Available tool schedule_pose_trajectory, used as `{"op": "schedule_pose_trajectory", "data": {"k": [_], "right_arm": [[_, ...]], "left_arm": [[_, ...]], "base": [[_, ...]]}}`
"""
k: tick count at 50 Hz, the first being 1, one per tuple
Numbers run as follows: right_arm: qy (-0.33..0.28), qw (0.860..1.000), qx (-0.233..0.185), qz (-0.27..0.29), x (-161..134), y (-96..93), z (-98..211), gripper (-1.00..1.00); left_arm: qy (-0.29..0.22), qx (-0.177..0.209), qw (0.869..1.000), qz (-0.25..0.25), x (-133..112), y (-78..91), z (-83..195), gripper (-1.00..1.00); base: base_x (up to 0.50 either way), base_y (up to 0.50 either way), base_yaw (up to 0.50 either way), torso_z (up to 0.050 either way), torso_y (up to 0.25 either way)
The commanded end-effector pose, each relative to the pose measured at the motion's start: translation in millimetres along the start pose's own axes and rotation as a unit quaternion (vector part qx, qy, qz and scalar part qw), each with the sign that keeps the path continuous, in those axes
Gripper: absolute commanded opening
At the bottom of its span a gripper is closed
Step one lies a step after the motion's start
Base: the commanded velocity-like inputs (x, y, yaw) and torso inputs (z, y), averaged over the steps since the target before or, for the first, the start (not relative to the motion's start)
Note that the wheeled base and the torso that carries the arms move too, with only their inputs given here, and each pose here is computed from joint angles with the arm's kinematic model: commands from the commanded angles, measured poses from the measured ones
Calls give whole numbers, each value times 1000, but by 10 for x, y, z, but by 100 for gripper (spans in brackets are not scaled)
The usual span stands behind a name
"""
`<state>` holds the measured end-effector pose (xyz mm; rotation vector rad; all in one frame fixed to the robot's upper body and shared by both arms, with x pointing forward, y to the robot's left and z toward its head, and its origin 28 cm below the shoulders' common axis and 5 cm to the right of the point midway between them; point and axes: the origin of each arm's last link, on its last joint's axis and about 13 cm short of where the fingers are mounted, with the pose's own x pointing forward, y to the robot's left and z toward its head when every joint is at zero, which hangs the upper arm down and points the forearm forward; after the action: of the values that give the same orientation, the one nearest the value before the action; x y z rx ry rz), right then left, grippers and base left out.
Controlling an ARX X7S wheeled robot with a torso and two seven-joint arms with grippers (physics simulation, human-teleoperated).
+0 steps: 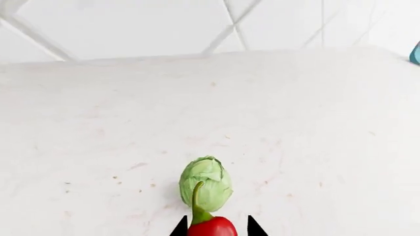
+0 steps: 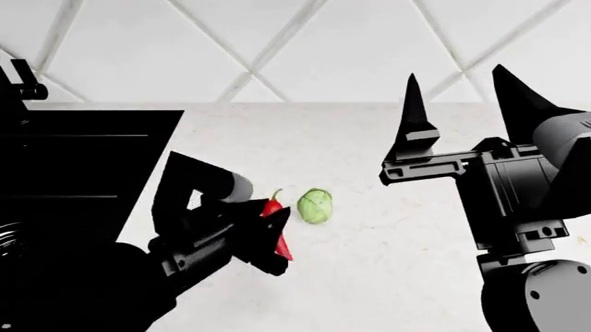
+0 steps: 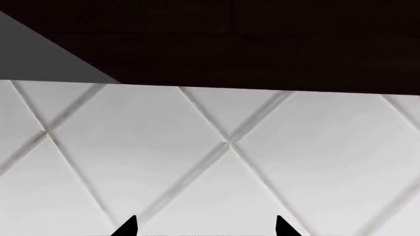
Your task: Pick the chili pepper, brussel sprout from the counter and place them in the cabinet. Then close the cabinet.
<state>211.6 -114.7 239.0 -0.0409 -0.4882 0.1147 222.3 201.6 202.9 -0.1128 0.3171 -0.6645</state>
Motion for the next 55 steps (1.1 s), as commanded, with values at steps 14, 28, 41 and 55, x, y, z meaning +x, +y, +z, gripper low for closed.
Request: {"op": "schedule_pose_trajectory", "data": {"k": [14,28,41,55], "right_arm": [[125,981,67,134,419,152,133,100],[183,958,84,203,791,293,90,100],[270,930,106,226,831,365,-34,100],[333,912,87,224,786,406,-334,100]], "left_arm": [[-205,6,978,40,-383,313,311,-100],[-226,22,972,59,-426,369,268,-100],[-216,23,975,54,-415,366,213,-100],[-209,23,976,50,-401,376,184,-100]], "base": [[0,0,0,0,0],[0,0,0,0,0],[0,0,0,0,0],[0,0,0,0,0]]}}
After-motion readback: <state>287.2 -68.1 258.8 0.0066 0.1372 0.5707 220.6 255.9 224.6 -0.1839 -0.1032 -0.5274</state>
